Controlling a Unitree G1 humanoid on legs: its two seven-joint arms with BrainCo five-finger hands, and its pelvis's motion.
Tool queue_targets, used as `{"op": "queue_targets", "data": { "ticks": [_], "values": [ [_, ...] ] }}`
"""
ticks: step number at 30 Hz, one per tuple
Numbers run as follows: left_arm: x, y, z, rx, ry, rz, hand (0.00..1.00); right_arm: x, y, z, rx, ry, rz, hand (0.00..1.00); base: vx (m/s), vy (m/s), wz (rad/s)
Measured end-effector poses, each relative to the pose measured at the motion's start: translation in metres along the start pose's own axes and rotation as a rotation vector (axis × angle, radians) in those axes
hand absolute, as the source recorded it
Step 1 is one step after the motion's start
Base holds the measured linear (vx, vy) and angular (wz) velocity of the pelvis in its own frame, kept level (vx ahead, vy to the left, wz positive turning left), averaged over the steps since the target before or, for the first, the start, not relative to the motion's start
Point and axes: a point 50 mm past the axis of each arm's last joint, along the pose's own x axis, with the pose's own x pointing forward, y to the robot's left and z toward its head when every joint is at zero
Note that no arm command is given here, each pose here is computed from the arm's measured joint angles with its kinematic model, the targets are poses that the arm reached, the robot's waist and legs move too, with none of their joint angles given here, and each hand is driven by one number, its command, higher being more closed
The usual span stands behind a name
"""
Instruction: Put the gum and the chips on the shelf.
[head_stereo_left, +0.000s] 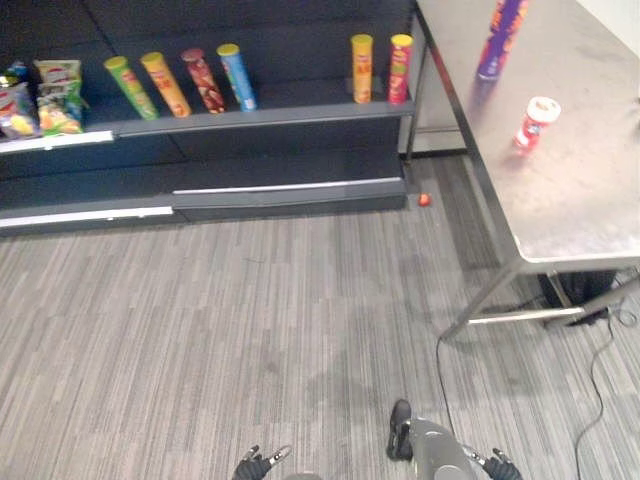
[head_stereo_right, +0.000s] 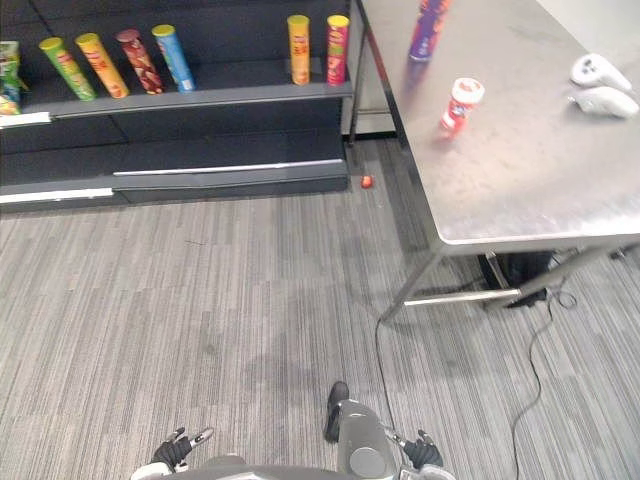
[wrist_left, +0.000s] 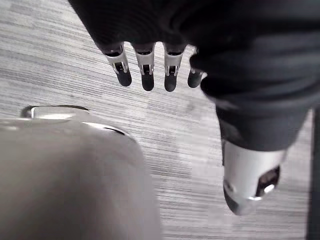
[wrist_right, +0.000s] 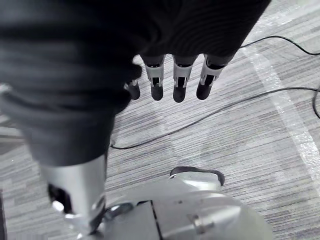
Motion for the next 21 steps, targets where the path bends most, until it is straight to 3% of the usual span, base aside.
{"op": "queue_targets", "data": {
  "ticks": [5, 11, 15, 21],
  "values": [
    [-0.001, -0.001, 0.001, -0.082, -0.015, 0.011, 0.00, -0.002, -0.004, -0.002, 0.000, -0.013, -0.007, 0.00, 0.28, 0.071, 0.22],
    [-0.006, 0.002, -0.018, -0.129, 0.034, 0.048, 0.00, -0.004, -0.003, -0.007, -0.055, 0.003, 0.007, 0.00, 0.31, 0.279, -0.29],
    [-0.007, 0.018, -0.020, -0.121, 0.038, 0.092, 0.00, -0.004, 0.011, -0.010, -0.088, 0.009, 0.053, 0.00, 0.45, 0.196, -0.28],
    [-0.009, 0.014, -0.029, -0.063, 0.090, 0.066, 0.00, 0.000, 0.022, 0.002, -0.035, -0.017, 0.071, 0.00, 0.26, 0.111, -0.34]
  ]
}}
